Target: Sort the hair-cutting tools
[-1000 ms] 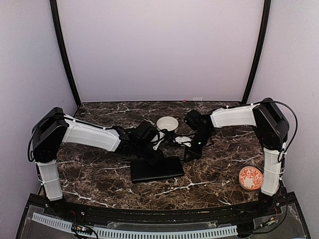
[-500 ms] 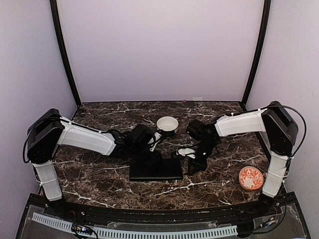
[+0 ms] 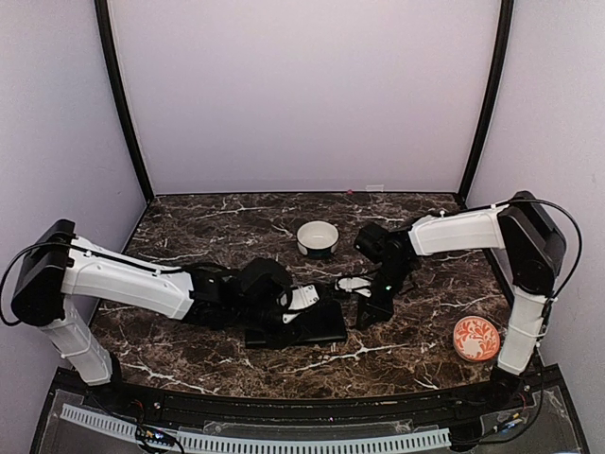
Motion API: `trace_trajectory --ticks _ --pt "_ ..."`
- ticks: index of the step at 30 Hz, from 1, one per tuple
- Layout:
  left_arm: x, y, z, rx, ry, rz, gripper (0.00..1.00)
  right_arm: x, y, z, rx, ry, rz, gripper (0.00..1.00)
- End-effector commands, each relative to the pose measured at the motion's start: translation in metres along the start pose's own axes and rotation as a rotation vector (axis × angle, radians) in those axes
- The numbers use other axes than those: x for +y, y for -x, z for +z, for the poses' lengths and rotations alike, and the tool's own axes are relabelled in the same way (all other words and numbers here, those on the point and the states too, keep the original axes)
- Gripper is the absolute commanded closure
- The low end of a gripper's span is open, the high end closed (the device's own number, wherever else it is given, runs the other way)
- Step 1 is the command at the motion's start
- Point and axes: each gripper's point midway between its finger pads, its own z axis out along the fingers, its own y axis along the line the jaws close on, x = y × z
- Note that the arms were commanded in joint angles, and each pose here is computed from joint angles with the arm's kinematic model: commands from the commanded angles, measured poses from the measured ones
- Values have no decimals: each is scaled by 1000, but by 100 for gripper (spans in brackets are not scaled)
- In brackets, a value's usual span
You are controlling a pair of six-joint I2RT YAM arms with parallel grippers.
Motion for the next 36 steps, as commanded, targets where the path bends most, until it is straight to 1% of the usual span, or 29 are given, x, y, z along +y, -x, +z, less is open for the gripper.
trace_trajectory --ticks 1,3,4,6,10,12,15,17,20,22,24,29,33,36 --pt "-14 -12 22 81 12 156 49 -1 5 -9 -9 -5 2 100" --pt "-17 -9 32 88 36 197 46 -1 3 -8 -6 -5 4 100" --pt "-17 -11 37 106 42 213 42 -1 3 -8 -5 -3 4 100" --pt "-9 -18 47 157 98 235 40 0 2 -8 -4 -1 4 100" --pt "16 -29 59 226 250 261 41 9 -2 -8 -6 25 -16 100" --pt "26 -30 62 240 295 231 43 22 -6 -8 -5 77 -49 100" --pt "29 -30 67 242 287 183 46 45 -13 -8 14 153 -106 100" --pt "28 -31 69 242 277 180 47 47 -14 -7 15 167 -107 100" --pt "25 -30 69 237 266 179 48 38 -11 -7 -1 154 -74 100" --pt "22 -25 62 205 264 195 47 28 -7 -11 -31 150 -38 99" --pt "21 -16 52 162 271 201 45 18 -2 -19 -68 154 -6 91" --pt "24 16 19 41 304 211 39 0 12 -56 -167 115 26 79" --pt "46 34 -11 -4 420 187 36 -10 15 -84 -215 53 43 77" --pt "63 39 -33 -22 492 157 31 -21 12 -105 -248 -13 78 77"
